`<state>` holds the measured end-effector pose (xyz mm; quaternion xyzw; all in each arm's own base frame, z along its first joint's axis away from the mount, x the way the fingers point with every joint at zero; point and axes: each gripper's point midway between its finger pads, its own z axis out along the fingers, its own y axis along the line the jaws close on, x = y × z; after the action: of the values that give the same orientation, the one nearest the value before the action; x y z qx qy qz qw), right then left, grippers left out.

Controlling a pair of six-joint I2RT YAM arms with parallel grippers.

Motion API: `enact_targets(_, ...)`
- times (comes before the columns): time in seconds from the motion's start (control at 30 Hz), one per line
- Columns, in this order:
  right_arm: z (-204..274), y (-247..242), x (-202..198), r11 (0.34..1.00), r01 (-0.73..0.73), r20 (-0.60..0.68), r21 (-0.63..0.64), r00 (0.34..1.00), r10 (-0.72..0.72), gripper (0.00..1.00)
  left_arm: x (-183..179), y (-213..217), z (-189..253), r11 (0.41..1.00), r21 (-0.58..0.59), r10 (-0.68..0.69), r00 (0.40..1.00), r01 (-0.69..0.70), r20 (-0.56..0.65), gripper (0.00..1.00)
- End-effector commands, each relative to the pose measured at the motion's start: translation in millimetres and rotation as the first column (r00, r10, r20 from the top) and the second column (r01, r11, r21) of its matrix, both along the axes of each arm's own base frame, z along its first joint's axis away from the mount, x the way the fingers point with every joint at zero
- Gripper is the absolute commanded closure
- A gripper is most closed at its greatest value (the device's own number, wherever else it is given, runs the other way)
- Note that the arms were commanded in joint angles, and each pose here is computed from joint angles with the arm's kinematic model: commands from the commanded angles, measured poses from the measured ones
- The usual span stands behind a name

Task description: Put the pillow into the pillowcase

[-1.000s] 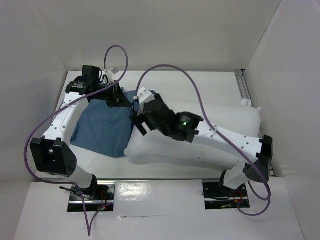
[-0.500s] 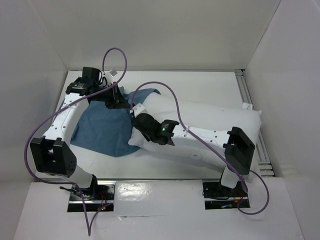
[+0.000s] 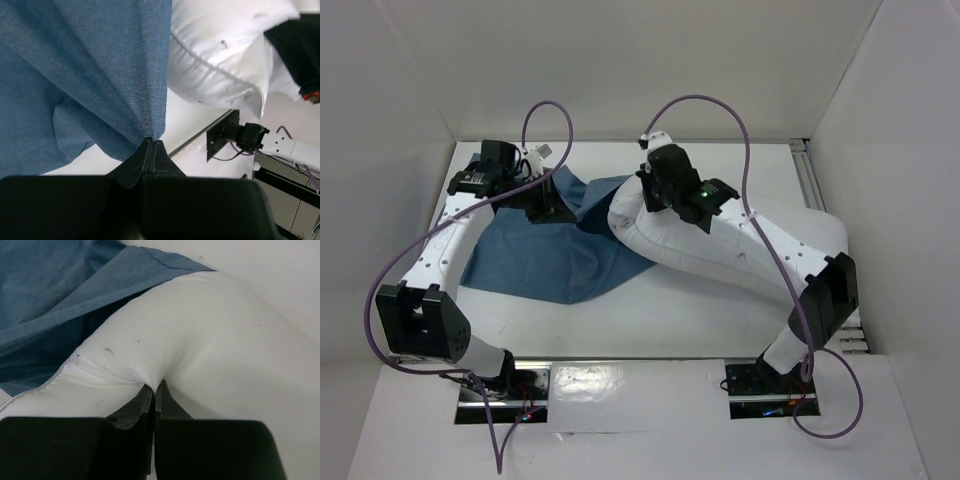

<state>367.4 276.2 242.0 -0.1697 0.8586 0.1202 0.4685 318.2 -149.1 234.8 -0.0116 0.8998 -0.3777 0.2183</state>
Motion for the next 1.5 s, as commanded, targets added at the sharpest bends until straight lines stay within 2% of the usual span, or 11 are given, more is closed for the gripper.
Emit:
enact_targets(0.0,3,12,20,1.0,-0.002,-0.015,0.007,1.0,0.003,1.0,-17,3,9,0.999,0.014,-0.04,0.999,0.039,0.032,1.0)
enact_targets(0.3,1,34,52,0.997,0.029,-0.056,0.068,0.998,-0.025,1.0,-37,-8,19,0.994,-0.031,-0.1,0.994,0.102,0.049,1.0)
enact_targets(0.57,-91,56,39,0.999,0.008,-0.226,0.053,0.974,0.004,1.0,-41,-32,73,0.951,-0.206,-0.2,0.968,0.229,0.154,1.0)
enact_targets(0.63,-105,63,26,0.998,-0.008,-0.257,0.058,0.966,0.022,1.0,-35,-37,87,0.934,-0.244,-0.213,0.956,0.26,0.203,0.84)
enact_targets(0.67,-105,66,22,0.998,-0.017,-0.253,0.062,0.967,0.032,1.0,-29,-39,92,0.931,-0.259,-0.21,0.956,0.259,0.203,0.5)
enact_targets(0.73,-114,65,7,0.998,-0.031,-0.275,0.061,0.96,0.047,1.0,-20,-38,94,0.938,-0.244,-0.197,0.957,0.247,0.214,0.27)
enact_targets(0.83,-117,58,-8,0.996,-0.032,-0.291,0.086,0.955,0.056,1.0,2,-32,91,0.965,-0.173,-0.152,0.961,0.195,0.233,0.16)
enact_targets(0.93,-121,52,-14,0.996,-0.032,-0.289,0.088,0.956,0.056,1.0,30,-20,67,0.995,-0.068,-0.065,0.982,0.078,0.178,0.37)
enact_targets(1.0,-118,53,-17,0.994,-0.04,-0.285,0.101,0.956,0.067,1.0,50,-11,51,1.0,0.013,0.008,0.987,-0.01,0.162,0.39)
enact_targets(1.1,-117,55,-17,0.993,-0.047,-0.282,0.111,0.956,0.077,1.0,85,1,17,0.97,0.189,0.124,0.982,-0.149,0.14,0.27)
enact_targets(1.47,-105,57,-18,0.989,-0.076,-0.266,0.123,0.958,0.107,1.0,106,-23,-62,0.862,0.498,0.08,0.995,-0.096,0.054,0.16)
